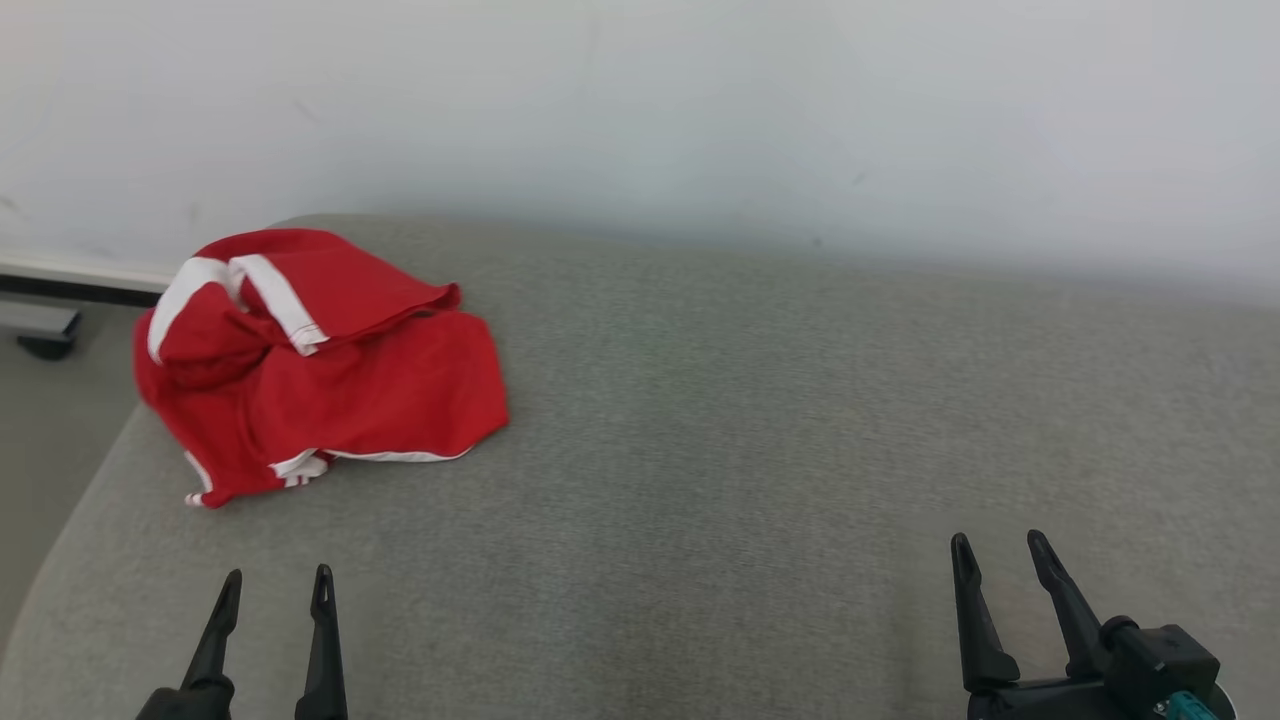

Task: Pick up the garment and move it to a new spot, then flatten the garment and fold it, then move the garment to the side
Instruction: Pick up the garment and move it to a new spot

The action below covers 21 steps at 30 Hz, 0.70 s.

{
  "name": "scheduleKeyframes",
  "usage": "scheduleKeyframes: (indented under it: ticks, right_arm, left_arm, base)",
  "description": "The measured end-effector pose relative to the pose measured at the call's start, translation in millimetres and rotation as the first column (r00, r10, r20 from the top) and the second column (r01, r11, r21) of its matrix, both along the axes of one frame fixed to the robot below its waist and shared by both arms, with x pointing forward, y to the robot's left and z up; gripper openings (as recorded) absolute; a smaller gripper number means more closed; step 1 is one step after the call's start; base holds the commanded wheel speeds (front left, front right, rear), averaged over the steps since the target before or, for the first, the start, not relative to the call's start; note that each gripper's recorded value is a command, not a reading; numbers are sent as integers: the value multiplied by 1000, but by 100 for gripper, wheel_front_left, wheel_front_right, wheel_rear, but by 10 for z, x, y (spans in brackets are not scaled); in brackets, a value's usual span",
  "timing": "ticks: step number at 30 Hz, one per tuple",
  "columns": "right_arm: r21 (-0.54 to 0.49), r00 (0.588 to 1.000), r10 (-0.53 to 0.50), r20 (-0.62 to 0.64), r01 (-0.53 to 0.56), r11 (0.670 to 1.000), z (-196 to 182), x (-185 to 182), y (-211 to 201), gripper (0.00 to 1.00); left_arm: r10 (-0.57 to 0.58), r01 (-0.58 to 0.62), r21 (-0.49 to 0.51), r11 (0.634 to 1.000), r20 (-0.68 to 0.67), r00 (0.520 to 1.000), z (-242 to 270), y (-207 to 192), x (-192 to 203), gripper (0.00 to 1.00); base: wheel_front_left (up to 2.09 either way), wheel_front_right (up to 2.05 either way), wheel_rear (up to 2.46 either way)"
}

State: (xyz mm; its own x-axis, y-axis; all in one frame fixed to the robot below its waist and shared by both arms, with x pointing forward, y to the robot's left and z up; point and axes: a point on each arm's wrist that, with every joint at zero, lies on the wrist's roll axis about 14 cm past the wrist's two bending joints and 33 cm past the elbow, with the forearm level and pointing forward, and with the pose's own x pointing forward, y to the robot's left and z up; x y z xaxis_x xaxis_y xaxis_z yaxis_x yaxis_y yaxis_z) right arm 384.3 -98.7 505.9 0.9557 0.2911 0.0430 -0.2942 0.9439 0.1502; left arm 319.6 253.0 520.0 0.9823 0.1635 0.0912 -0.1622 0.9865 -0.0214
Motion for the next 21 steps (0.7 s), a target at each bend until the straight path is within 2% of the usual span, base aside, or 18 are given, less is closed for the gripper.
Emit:
scheduleKeyframes:
  ticks: [21]
  right_arm:
    - [1,970,244,-5,-244,970,-22,92,869,100]
  left_arm:
    - [262,-262,-9,965,-10,965,-20,648,-736,100]
  base:
    - [0,0,0]
